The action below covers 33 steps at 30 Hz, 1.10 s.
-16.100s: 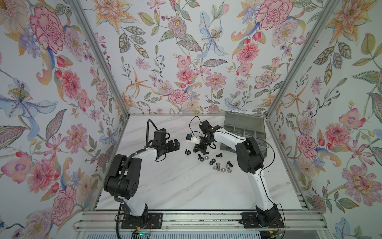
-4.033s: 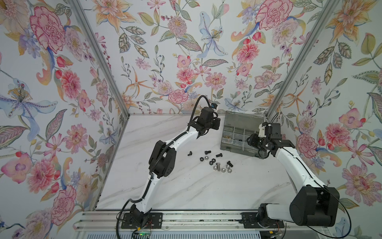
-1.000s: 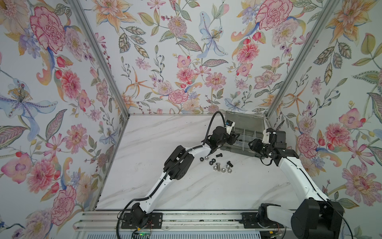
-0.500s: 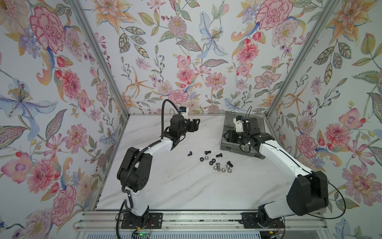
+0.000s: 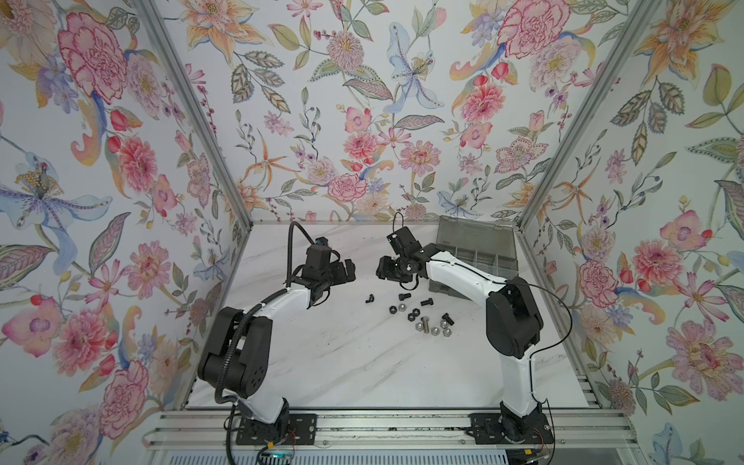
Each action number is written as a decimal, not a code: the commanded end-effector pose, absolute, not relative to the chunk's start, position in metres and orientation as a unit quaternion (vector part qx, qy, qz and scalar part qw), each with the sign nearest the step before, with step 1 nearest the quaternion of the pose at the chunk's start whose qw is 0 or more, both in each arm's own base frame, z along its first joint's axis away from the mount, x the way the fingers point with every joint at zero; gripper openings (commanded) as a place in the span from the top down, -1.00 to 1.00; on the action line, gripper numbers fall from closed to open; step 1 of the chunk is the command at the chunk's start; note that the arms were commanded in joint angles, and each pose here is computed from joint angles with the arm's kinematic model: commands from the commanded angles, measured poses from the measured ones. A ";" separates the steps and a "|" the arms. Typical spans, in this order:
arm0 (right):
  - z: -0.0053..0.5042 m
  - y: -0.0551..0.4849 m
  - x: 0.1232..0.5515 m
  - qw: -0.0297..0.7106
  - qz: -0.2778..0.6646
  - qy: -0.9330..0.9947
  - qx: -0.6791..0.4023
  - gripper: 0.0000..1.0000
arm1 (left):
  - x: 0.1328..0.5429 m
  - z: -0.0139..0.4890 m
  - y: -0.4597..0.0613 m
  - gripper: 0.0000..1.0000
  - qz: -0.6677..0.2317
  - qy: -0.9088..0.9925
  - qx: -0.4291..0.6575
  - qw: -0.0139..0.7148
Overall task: Sort the screws and nuts into containers
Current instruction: Pick up the nut from the center of the table.
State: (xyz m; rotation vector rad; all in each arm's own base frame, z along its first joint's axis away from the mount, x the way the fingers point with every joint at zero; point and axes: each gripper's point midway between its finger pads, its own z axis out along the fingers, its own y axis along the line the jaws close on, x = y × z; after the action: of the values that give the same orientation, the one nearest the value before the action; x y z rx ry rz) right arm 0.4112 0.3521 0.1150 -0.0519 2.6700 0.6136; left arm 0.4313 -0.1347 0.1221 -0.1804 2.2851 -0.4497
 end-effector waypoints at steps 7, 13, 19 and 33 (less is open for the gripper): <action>0.070 0.388 0.379 0.101 0.184 0.978 -0.016 -0.06 | 0.415 0.116 -0.089 -0.99 -0.104 0.915 -0.088 0.381; 0.052 0.385 0.370 0.086 0.157 0.984 -0.016 -0.02 | 0.408 0.109 -0.089 -0.99 -0.109 0.914 -0.084 0.382; 0.038 0.378 0.366 0.075 0.138 0.987 -0.018 -0.01 | 0.405 0.104 -0.090 -0.99 -0.116 0.913 -0.086 0.381; 0.017 0.366 0.369 0.069 0.111 0.991 -0.017 0.02 | 0.409 0.100 -0.092 -0.99 -0.117 0.914 -0.081 0.381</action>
State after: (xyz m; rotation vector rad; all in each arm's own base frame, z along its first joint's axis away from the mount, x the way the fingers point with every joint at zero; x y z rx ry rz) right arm 0.3733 0.3798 0.0450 -0.0570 2.9265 0.4384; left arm 0.4070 -0.0906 0.0959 -0.2268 2.3494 -0.3003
